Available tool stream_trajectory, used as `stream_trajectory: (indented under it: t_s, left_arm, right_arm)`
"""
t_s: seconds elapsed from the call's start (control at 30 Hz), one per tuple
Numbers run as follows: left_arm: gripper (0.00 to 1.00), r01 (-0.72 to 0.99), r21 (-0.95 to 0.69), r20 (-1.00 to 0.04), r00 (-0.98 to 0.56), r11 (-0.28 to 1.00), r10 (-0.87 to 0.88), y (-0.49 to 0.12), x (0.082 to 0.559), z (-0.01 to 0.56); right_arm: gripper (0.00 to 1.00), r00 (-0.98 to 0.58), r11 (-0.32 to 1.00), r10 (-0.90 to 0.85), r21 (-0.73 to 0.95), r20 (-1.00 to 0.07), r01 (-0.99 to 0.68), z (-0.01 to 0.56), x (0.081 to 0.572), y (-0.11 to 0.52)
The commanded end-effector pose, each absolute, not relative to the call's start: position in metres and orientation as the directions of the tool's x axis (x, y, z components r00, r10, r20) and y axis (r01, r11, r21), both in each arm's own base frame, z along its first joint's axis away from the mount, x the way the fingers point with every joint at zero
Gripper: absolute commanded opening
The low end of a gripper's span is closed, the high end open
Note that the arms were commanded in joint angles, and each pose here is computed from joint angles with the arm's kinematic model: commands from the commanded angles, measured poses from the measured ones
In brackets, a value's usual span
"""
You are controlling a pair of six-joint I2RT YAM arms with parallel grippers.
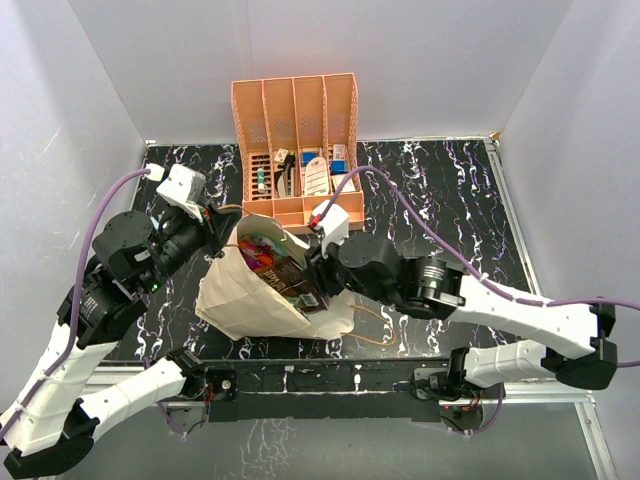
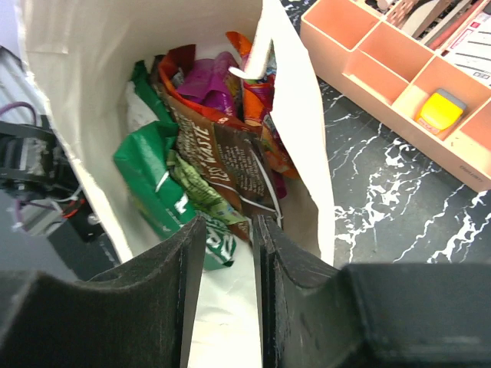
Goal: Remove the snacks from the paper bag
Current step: Take out the snack from the paper bag.
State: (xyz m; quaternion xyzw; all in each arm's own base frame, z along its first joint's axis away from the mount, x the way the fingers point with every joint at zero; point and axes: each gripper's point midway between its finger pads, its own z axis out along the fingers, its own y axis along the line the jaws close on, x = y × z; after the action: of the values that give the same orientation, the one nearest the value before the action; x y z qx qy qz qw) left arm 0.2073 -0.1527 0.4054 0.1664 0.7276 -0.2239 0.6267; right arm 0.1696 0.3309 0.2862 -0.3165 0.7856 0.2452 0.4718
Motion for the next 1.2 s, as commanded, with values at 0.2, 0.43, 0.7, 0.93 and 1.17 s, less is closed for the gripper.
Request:
stream_trajectory:
  t_s: [0.2,0.43,0.7,0.93,1.17]
  left_arm:
    - [0.0,0.347,-0.165,-0.986,-0.056,0.923,-0.155,-0.105,0.206,0.438]
    - [0.0,0.347,-0.175,-0.985,-0.068,0.921,-0.162,-0.107,0.206,0.434]
    - [0.0,0.35,-0.18,-0.984,-0.063,0.919,-0.169,-0.106,0.204,0.437]
    - [0.0,0.355,-0.18,-0.984,-0.065,0.917,-0.168,-0.106,0.203,0.437]
    - [0.0,0.358,-0.173,-0.985,-0.068,0.918,-0.159,-0.108,0.204,0.432]
  right_arm:
    - [0.56,-0.381,0.668,-0.229,0.14,-0.896,-0.731,0.268,0.197,0.363]
    - [0.76,-0.422,0.611,-0.209,0.219,-0.882,-0.761,0.251,0.195,0.387]
    - [0.8,-0.441,0.595,-0.235,0.23,-0.866,-0.77,0.233,0.199,0.407]
    - [0.46,-0.446,0.549,-0.231,0.263,-0.865,-0.794,0.239,0.195,0.423]
    - [0.1,-0.425,0.51,-0.153,0.297,-0.892,-0.807,0.285,0.192,0.427]
